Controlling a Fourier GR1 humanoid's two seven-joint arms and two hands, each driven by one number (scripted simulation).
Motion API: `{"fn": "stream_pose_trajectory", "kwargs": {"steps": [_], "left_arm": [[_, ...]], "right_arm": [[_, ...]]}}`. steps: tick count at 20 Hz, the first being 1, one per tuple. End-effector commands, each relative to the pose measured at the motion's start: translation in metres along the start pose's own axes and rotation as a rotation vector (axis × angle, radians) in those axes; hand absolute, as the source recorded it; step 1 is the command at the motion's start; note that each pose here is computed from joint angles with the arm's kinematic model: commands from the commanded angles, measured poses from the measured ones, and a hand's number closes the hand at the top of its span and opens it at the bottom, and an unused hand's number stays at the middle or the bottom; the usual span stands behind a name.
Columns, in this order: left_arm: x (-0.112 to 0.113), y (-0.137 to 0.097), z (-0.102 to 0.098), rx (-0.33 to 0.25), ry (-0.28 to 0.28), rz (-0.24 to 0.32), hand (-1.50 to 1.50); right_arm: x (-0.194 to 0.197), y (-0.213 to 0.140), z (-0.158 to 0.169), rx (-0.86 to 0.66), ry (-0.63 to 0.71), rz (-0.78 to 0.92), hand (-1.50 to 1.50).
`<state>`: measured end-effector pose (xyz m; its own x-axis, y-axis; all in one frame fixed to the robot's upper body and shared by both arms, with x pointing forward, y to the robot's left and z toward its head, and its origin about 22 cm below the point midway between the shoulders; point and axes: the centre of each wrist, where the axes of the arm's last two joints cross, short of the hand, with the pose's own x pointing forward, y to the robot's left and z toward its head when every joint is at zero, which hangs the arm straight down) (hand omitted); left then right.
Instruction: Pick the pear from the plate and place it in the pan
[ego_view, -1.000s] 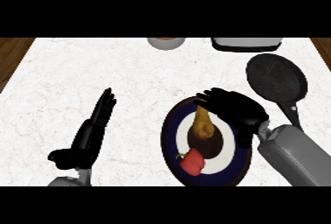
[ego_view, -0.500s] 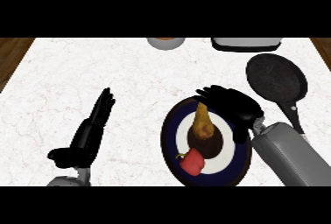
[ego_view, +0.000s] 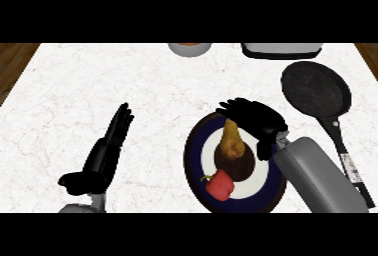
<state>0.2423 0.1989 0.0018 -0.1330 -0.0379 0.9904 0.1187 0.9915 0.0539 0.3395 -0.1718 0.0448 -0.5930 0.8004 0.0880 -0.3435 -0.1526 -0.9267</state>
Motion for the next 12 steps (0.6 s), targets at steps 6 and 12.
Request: {"fn": "stream_pose_trajectory", "kwargs": {"steps": [6, 12], "left_arm": [[-0.005, -0.012, -0.005, -0.013, 0.003, 0.013, 0.00], [0.006, 0.016, 0.005, -0.005, 0.008, 0.011, 0.00]], "right_arm": [[0.006, 0.010, -0.030, 0.110, -0.042, 0.144, 1.50], [-0.012, 0.037, -0.041, 0.077, -0.039, 0.184, 1.50]]}}
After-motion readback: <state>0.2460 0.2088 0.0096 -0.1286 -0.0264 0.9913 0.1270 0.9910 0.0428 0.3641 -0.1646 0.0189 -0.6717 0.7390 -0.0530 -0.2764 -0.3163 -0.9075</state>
